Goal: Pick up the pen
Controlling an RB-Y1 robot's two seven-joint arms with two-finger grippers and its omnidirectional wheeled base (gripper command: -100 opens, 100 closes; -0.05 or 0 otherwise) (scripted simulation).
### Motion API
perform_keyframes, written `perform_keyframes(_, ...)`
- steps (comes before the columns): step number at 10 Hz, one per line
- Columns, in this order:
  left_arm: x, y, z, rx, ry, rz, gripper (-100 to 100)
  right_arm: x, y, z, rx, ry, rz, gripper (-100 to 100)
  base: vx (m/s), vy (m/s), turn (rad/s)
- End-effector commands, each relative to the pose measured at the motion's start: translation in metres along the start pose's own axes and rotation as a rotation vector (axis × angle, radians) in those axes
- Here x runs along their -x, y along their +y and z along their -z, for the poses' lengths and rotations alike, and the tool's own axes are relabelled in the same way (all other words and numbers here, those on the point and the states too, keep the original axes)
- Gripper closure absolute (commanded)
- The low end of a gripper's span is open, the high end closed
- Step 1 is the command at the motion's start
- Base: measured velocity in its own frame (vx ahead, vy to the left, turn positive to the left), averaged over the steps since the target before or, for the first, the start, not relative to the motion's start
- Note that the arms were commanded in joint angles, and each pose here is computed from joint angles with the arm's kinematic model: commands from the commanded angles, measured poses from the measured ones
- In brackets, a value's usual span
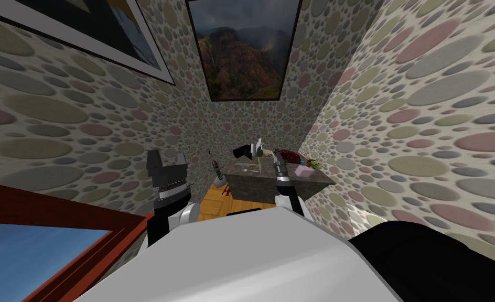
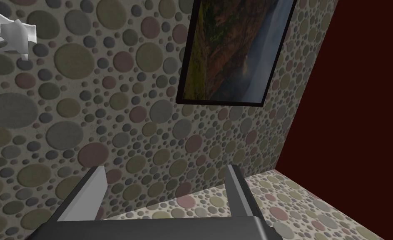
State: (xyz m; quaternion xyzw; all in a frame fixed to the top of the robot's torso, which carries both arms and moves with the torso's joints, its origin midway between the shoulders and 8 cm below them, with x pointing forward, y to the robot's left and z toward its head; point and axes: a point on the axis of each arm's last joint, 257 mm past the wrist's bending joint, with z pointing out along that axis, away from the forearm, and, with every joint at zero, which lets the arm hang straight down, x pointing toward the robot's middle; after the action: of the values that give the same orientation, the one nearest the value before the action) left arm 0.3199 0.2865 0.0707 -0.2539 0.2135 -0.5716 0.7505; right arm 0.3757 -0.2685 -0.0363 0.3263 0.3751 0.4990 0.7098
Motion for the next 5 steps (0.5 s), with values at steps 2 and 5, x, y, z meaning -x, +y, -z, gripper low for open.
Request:
perform_keyframes(2,0.0,0.0,0.0,0.0,0.0,0.0,0,-0.009,-0.009,0.005,-0.008,0.064,0.04,-100,0.002,0.003,0.052)
perform_keyframes(5,0.0,0.0,0.0,0.0,0.0,0.0,0,-0.019,-0.021,0.012,-0.021,0.138,0.088,-100,-0.004,0.006,0.051)
